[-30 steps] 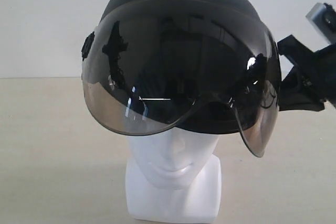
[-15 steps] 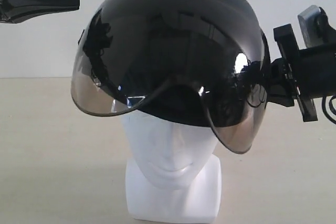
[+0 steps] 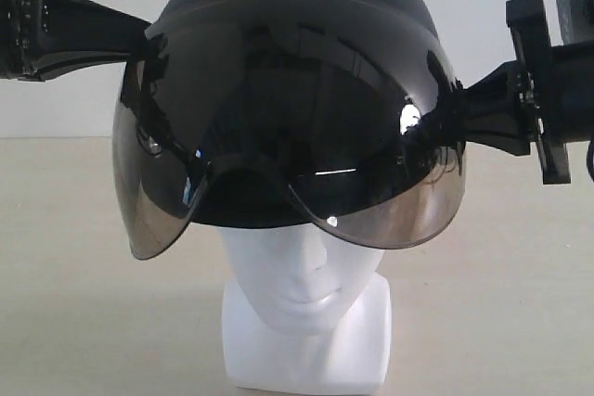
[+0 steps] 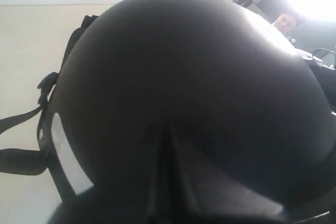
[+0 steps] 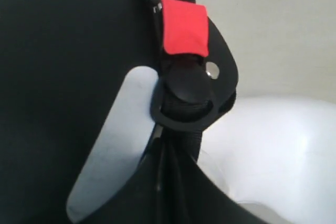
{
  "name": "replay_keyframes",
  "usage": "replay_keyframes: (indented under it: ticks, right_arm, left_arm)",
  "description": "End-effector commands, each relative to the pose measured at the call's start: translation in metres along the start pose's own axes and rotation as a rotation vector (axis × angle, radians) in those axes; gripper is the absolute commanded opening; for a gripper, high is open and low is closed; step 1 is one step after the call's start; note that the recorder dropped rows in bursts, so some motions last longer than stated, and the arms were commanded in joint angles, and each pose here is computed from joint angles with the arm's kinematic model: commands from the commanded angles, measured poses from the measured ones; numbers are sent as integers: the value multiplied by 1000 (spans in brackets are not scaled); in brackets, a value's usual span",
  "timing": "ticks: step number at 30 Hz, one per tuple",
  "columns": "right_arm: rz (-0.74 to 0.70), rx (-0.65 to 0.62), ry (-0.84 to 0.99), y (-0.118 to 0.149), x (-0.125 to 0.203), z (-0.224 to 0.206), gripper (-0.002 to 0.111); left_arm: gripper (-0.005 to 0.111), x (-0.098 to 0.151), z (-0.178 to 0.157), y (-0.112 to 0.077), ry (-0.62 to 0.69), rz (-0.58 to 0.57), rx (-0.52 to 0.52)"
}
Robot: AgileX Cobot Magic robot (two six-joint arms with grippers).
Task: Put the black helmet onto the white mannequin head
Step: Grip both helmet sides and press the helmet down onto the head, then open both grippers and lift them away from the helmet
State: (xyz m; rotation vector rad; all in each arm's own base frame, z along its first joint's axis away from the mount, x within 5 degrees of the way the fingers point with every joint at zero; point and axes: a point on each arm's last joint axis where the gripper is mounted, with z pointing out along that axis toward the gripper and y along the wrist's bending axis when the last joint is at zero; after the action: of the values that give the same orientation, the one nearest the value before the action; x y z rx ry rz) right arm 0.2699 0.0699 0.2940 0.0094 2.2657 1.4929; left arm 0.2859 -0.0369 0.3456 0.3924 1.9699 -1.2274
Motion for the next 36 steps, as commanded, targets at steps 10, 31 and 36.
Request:
replay_keyframes:
  ticks: [10, 31, 36]
  right_arm:
    - [-108, 307, -72, 26, 17, -34, 0]
    - [-614, 73, -23, 178, 40, -20, 0]
    - [-598, 88, -65, 173, 30, -12, 0]
  left_arm:
    - [4, -12, -3, -41, -18, 122, 44]
    - [4, 3, 17, -97, 54, 232, 195]
    - [4, 2, 17, -99, 51, 238, 196]
